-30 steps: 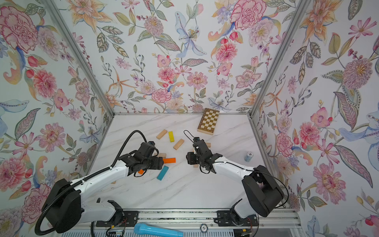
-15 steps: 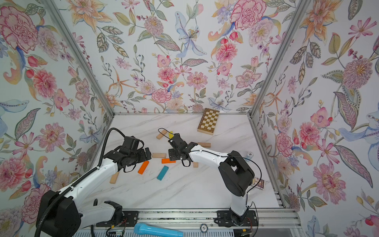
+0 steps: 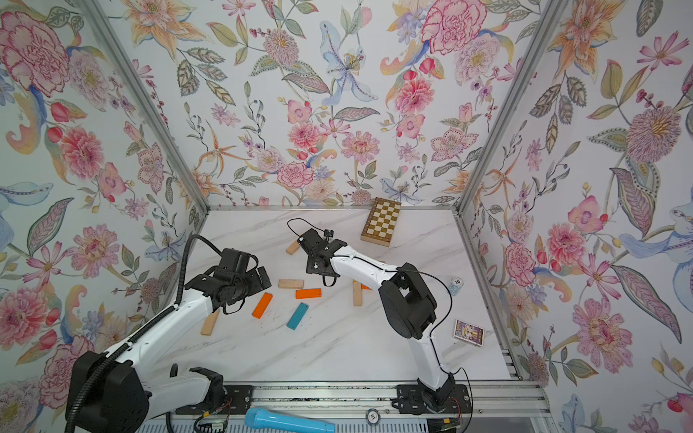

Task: Assemble the number 6 with building blocks
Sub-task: Pick up the building block from the center of the board.

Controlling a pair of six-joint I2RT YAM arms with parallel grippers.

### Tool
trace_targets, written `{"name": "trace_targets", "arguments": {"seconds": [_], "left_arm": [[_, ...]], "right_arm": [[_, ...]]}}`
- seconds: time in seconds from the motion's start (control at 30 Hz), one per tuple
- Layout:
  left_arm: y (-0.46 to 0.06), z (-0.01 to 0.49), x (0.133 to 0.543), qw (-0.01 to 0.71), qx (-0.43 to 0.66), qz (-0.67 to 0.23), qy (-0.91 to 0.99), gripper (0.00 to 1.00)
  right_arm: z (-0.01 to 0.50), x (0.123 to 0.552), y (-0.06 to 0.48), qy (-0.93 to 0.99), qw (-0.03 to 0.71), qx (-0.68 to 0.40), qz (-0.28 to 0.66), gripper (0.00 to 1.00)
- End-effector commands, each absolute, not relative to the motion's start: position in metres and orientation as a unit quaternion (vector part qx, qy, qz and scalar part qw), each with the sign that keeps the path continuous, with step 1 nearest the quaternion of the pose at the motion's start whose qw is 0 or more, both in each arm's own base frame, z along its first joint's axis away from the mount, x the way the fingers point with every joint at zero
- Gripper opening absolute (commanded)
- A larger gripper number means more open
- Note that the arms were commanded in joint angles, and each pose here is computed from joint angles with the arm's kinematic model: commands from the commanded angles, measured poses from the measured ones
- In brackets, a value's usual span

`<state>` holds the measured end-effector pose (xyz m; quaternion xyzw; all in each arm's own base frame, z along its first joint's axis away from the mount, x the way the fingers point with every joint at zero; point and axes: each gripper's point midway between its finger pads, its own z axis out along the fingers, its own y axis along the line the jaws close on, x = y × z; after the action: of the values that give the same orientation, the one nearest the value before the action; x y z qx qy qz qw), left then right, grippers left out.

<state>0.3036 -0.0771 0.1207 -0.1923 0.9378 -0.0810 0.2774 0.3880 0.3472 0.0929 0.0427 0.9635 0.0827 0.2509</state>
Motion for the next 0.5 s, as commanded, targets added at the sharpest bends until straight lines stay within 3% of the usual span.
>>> {"name": "trace_targets", "arguments": {"seconds": [0.0, 0.47], "left_arm": [[-0.076, 0.116, 0.302, 0.277, -0.203, -0.088, 0.935, 0.98], [-0.085, 0.101, 0.3, 0.268, -0.193, -0.102, 0.938, 0.97]], "right_arm": [[0.075, 0.394, 0.325, 0.966, 0.235, 0.105, 0.006, 0.69], [0.039, 0.435, 0.32, 0.966, 0.214, 0.144, 0.006, 0.64]]}}
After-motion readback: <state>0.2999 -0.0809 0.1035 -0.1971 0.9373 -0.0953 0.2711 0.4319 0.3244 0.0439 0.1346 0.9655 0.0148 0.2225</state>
